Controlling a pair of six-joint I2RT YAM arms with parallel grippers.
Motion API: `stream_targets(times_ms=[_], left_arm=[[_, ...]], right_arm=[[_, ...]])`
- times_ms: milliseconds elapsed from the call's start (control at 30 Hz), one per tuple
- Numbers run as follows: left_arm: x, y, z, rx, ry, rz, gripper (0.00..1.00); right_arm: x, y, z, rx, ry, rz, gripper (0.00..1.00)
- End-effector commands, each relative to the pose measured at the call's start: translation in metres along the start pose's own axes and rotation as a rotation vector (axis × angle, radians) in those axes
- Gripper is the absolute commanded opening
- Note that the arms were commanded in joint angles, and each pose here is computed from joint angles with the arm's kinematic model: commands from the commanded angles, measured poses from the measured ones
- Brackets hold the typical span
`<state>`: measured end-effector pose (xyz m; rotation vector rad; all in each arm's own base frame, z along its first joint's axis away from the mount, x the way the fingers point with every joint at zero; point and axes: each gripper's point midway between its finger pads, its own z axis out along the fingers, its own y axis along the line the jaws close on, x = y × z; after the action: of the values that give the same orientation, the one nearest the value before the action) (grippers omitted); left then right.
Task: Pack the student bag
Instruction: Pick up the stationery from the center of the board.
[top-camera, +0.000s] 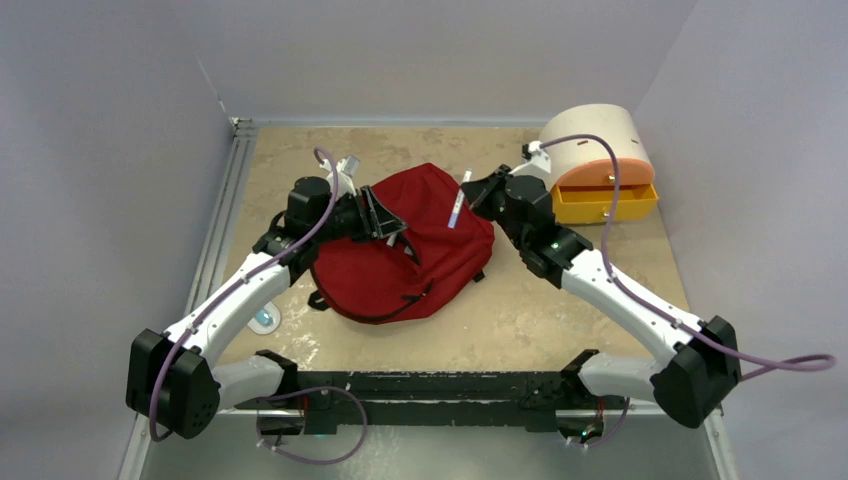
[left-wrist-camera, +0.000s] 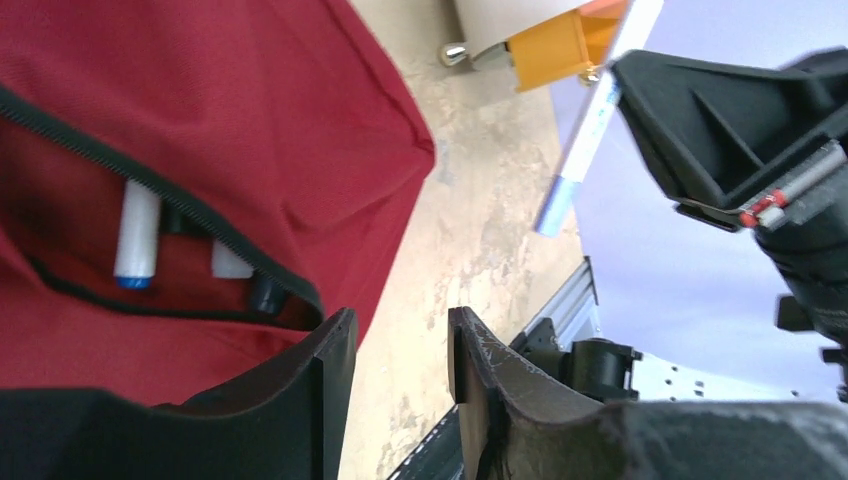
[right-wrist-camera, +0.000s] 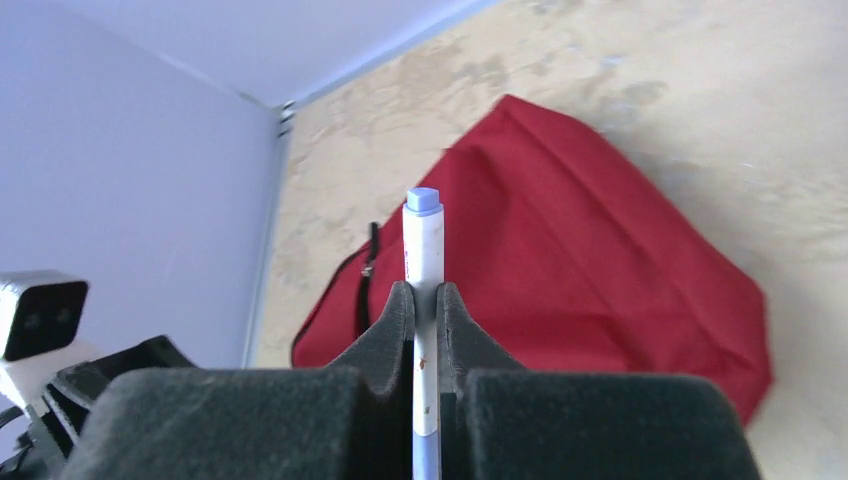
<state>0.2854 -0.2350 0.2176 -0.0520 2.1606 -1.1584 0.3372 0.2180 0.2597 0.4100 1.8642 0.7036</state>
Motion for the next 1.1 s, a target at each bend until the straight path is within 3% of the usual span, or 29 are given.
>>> stream_targets(times_ms=[0,133,367,1067], left_arm=[[-0.017,-0.039,-0.006,0.177,-0.047,0.067,0.41],[-0.019,-0.043,-0.007,0.193,-0.053,0.069,0.47],[-0.014,-0.041,-0.004,0.199,-0.033,0.045,0.48],[-0.016,-0.049,-0.013,0.228,-0.068,0.051,0.48]], right_arm=[[0.000,0.064,0.004,-0.252,0.042,-0.002,0.00],[0.010,0.089,-0.004,-0.372,0.065,0.049,0.00],[0.025,0.106,-0.013,-0.491,0.128,0.118,0.00],[0.068,0.117,-0.005,-0.516,0.269,0.119,0.00]])
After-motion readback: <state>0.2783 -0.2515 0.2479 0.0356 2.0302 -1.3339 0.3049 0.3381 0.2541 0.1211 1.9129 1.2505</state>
